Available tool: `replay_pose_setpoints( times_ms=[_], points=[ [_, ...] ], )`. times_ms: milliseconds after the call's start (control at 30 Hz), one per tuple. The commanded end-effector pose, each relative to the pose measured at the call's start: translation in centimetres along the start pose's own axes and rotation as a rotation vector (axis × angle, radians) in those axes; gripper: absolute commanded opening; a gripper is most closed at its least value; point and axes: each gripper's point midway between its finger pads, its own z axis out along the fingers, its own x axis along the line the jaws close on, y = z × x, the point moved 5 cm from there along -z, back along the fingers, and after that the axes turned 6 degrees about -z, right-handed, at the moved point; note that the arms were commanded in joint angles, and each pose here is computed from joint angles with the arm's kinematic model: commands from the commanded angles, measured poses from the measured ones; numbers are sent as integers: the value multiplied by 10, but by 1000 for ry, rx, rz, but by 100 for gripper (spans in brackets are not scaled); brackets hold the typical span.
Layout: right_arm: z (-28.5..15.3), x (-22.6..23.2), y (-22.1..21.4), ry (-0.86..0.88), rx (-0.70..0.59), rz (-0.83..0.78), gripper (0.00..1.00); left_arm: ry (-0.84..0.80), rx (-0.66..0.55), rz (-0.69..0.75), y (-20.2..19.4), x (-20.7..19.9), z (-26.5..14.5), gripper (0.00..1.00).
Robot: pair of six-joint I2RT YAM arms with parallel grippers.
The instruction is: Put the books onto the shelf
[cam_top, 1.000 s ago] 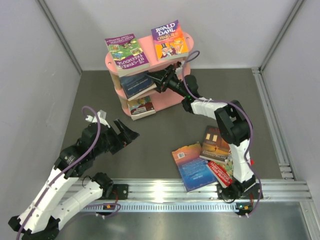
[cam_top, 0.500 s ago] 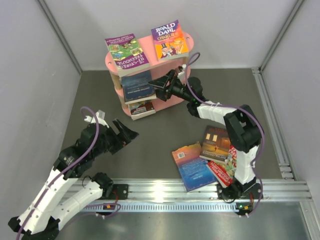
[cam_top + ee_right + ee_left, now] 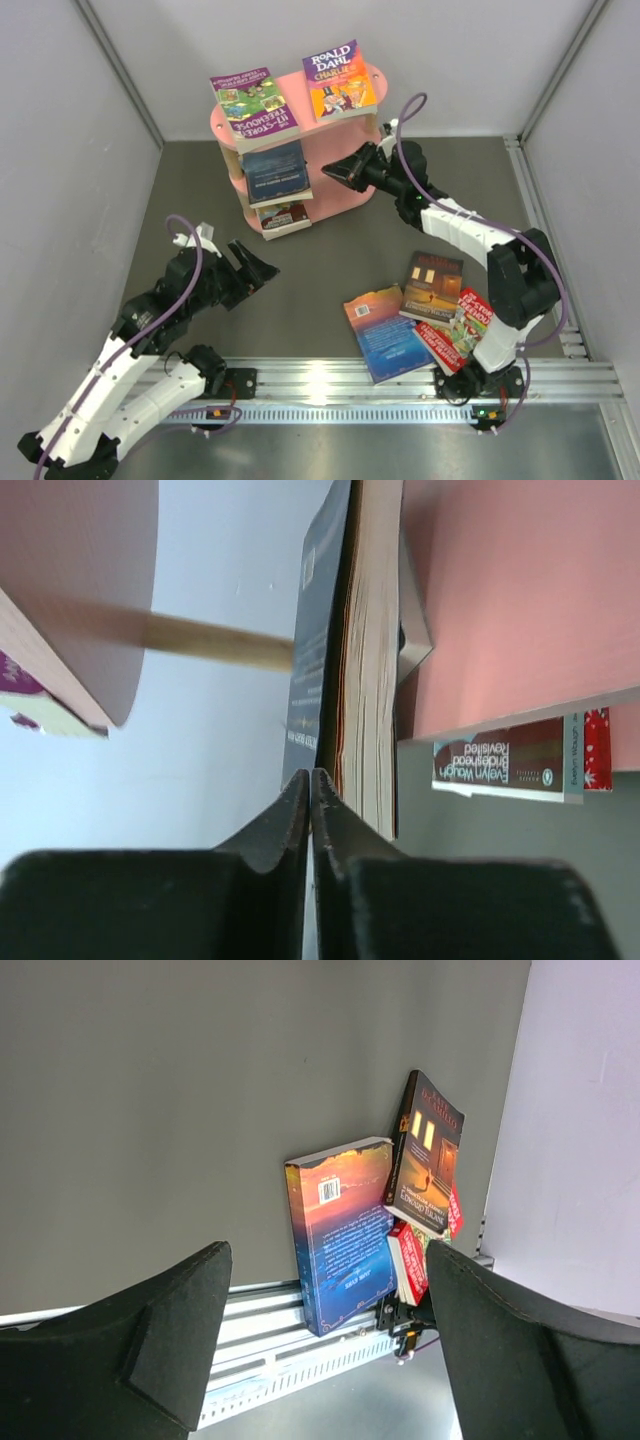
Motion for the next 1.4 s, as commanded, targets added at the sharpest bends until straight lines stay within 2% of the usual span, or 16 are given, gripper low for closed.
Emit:
replay_pose_setpoints(
  times_ms=[0,100,167,300,467,567,800,933,1167,1367],
  points=[
    [-7,17,28,47,-139,-12,0,-43,0,-7,0,-7,4,81],
    [4,17,34,62,-165,13,0,-17,7,17,0,-5,11,77],
    [12,9,37,48,-176,31,0,20,8,35,1,-3,22,71],
    [30,14,51,69,-204,38,0,54,-5,97,9,-14,47,54],
    [52,-2,55,24,-209,54,0,131,-20,160,22,-29,90,24],
    [65,-14,56,-15,-209,61,0,168,-52,188,33,-38,108,17],
    [100,-14,48,-127,-146,-13,0,213,-75,186,55,-43,136,11],
    [120,-32,30,-179,-90,-9,0,244,-74,181,68,-37,148,10],
    [134,-41,2,-204,-22,-1,0,293,-66,211,78,-29,164,8],
    [132,-29,-25,-180,35,0,0,309,-76,218,86,-27,172,7]
  ],
)
